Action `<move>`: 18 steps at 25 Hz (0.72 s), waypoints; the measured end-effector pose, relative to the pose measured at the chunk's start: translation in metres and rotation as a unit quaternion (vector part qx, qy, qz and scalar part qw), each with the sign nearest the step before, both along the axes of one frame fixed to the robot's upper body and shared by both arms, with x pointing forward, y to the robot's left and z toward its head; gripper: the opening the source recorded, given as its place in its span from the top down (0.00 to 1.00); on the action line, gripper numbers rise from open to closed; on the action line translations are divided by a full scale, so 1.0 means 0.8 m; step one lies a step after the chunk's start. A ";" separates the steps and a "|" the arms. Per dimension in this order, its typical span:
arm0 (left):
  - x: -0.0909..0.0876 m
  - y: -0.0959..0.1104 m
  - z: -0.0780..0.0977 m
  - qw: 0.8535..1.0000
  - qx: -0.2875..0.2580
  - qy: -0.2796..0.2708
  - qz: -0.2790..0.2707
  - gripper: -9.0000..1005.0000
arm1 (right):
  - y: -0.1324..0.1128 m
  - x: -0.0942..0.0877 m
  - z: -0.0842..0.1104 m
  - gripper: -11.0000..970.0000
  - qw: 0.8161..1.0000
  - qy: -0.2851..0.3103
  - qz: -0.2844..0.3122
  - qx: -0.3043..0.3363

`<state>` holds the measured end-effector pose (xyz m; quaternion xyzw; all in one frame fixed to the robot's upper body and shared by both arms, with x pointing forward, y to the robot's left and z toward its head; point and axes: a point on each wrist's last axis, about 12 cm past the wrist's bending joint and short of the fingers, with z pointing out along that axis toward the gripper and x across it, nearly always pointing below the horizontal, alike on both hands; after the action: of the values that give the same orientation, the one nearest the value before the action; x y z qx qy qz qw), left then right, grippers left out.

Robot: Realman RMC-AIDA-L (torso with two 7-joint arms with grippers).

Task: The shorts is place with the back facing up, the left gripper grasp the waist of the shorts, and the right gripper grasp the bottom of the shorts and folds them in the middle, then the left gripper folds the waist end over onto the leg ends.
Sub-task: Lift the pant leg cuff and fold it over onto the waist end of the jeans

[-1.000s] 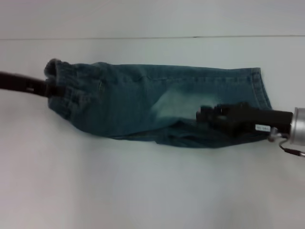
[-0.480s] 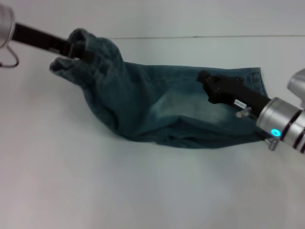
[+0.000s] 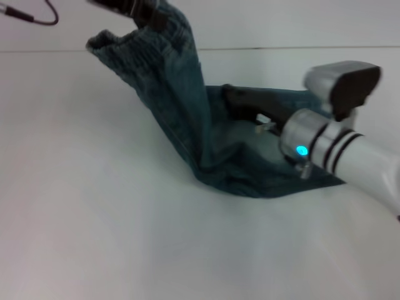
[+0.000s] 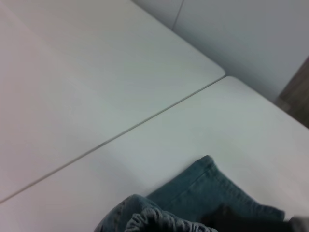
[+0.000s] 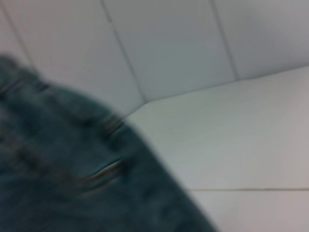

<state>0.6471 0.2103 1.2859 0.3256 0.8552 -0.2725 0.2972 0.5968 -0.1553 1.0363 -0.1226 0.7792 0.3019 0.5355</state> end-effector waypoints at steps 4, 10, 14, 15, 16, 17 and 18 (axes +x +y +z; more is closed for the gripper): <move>0.002 -0.012 0.016 1.000 -0.009 -0.004 -0.010 0.90 | 0.036 -0.005 0.005 0.97 0.999 -0.001 0.050 -0.015; 0.002 -0.019 0.030 0.999 -0.024 -0.008 -0.024 0.90 | 0.074 -0.018 0.011 0.97 0.993 -0.001 0.114 -0.011; 0.000 -0.019 0.031 0.999 -0.028 -0.004 -0.024 0.90 | 0.089 -0.021 0.017 0.97 0.991 -0.005 0.137 -0.004; 0.000 -0.018 0.030 0.999 -0.029 -0.003 -0.023 0.90 | 0.092 -0.022 0.018 0.97 0.990 -0.005 0.141 -0.003; 0.000 -0.017 0.029 0.999 -0.029 -0.002 -0.023 0.90 | 0.095 -0.023 0.020 0.97 0.989 -0.006 0.146 -0.003; -0.001 -0.016 0.029 0.999 -0.030 -0.002 -0.022 0.90 | 0.098 -0.024 0.020 0.97 0.988 -0.006 0.152 -0.005; -0.001 -0.015 0.028 0.999 -0.031 -0.001 -0.021 0.90 | 0.101 -0.024 0.021 0.97 0.988 -0.006 0.155 -0.008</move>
<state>0.6463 0.1982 1.3083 0.3348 0.8391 -0.3045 0.3018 0.5779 -0.0748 1.0531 -0.2479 0.7498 0.3748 0.4857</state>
